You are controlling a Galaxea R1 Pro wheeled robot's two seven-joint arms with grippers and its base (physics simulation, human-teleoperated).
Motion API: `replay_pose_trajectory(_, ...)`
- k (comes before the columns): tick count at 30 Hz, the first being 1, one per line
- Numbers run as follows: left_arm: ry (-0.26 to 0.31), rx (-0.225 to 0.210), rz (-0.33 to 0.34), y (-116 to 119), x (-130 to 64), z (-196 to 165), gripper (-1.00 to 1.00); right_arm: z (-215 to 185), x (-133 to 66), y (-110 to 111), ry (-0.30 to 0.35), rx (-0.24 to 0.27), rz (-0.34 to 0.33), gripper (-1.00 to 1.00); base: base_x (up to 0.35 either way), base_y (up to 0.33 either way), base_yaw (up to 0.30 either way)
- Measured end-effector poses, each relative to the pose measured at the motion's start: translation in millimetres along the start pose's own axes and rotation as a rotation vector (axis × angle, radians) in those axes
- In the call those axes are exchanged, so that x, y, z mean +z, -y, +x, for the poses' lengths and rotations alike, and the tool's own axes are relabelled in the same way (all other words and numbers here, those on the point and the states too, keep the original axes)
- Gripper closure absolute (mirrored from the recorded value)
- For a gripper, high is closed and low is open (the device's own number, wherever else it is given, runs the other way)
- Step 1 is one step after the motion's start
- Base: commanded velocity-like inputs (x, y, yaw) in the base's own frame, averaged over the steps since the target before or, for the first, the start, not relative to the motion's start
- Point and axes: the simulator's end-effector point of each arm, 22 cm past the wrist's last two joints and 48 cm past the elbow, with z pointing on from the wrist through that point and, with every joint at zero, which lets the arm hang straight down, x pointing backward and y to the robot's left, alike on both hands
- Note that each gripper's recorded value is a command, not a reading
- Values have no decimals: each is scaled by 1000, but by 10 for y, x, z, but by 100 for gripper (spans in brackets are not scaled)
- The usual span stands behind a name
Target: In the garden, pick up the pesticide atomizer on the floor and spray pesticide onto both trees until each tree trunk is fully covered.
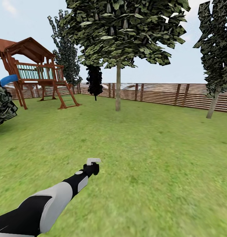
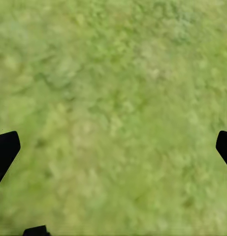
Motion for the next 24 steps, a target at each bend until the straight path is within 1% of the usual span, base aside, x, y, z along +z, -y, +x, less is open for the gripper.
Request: replay_pose_trajectory(24,0,0,0,0,0,0,100,1,0,0,0,0,0,-100,350,0,0)
